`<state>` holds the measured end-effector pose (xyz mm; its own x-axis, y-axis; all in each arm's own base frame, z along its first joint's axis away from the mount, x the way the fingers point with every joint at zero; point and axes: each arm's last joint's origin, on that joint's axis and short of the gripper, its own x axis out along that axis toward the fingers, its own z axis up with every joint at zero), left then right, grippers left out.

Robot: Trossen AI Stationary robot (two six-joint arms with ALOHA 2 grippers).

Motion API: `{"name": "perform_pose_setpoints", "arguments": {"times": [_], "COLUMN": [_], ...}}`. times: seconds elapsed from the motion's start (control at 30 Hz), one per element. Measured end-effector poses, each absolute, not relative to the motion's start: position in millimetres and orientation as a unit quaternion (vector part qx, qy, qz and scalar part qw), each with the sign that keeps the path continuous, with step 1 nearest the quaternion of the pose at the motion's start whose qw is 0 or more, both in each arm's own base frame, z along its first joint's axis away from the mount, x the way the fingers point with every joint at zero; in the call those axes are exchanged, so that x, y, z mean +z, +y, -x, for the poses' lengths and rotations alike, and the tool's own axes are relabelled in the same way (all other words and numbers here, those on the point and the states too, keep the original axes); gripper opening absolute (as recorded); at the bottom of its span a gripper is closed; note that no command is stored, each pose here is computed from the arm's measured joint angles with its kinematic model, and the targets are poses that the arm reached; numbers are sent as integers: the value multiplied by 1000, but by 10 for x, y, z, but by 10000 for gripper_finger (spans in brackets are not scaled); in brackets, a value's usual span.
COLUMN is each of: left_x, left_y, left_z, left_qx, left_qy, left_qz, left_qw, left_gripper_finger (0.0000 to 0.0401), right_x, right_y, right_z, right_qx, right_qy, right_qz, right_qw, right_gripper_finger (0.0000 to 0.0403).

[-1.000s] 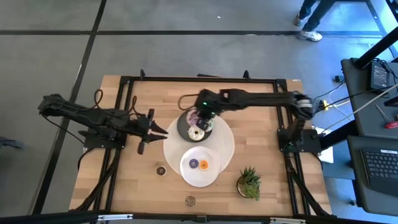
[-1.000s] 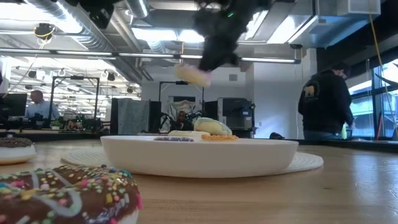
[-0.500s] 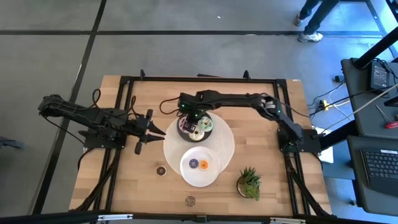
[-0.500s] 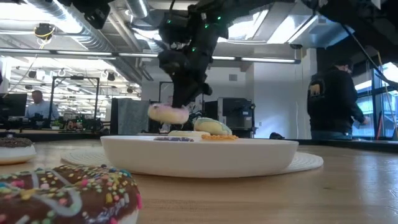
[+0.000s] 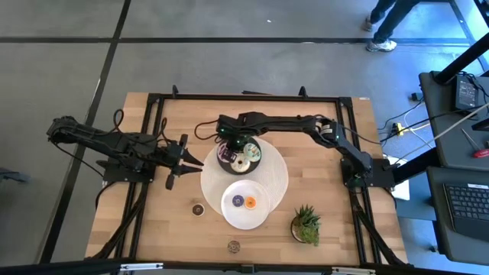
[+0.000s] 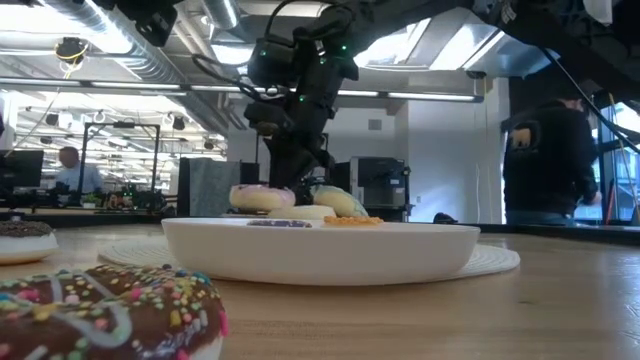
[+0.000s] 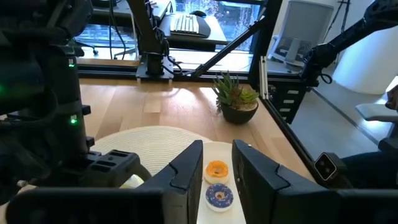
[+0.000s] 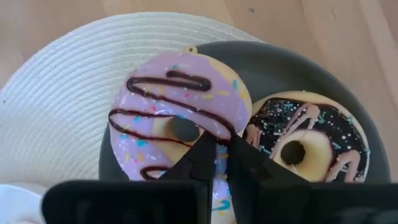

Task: Pick & Place donuts
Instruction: Put the big purple donut on the gray plate

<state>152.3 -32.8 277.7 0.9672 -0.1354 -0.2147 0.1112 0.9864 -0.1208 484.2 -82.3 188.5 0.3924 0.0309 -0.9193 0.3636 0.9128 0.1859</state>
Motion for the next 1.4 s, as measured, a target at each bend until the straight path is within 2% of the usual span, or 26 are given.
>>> {"name": "perform_pose_setpoints", "arguments": {"times": [0.37, 0.77, 0.87, 1.13, 1.4], "left_x": [2777, 2777, 2777, 2777, 2777], "left_y": [-328, -328, -328, -328, -328], "left_z": [-1523, -1523, -1523, -1523, -1523], "left_qx": [-64, -64, -64, -64, -64], "left_qy": [111, 111, 111, 111, 111], "left_qz": [42, 41, 41, 41, 41], "left_qw": [991, 991, 991, 991, 991], "left_gripper_finger": [82, 79, 82, 81, 81], "right_x": [1643, 1696, 1695, 1695, 1928], "right_y": [-832, -832, -830, -831, -836], "right_z": [-4908, -4909, -4905, -4904, -4936], "right_qx": [-102, -86, -84, -86, -85], "right_qy": [550, 551, 553, 553, 541], "right_qz": [-181, -159, -160, -159, -157], "right_qw": [809, 815, 813, 813, 822], "right_gripper_finger": [35, 37, 54, 130, 159]}}
